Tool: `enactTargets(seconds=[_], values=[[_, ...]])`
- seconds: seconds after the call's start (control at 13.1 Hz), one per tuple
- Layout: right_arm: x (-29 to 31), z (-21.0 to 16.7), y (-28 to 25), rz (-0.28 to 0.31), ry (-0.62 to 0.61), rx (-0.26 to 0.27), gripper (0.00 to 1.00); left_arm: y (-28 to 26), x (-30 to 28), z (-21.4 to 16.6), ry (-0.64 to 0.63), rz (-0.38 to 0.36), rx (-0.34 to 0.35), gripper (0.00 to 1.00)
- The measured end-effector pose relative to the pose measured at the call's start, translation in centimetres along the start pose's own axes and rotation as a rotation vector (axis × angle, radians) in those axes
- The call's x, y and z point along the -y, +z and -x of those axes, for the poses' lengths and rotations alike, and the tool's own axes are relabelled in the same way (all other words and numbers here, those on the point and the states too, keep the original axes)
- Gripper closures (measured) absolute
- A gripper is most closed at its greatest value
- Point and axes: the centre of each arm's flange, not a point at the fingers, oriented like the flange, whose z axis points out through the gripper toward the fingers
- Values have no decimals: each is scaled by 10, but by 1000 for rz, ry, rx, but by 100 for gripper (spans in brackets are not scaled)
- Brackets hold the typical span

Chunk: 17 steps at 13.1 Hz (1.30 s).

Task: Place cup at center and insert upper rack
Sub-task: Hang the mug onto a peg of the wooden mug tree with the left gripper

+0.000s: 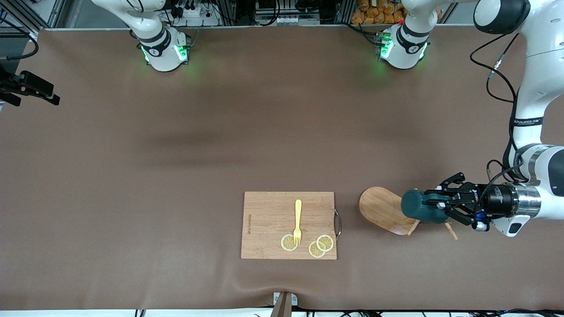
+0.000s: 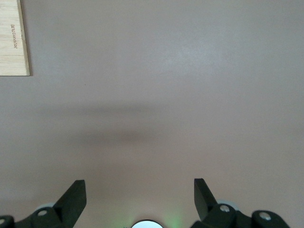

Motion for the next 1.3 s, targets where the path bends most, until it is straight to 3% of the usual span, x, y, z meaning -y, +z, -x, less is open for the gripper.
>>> enactTargets(seconds=[1.3], values=[[0, 0, 0, 0, 0, 3, 0, 16, -2, -12, 3, -11, -20, 79]])
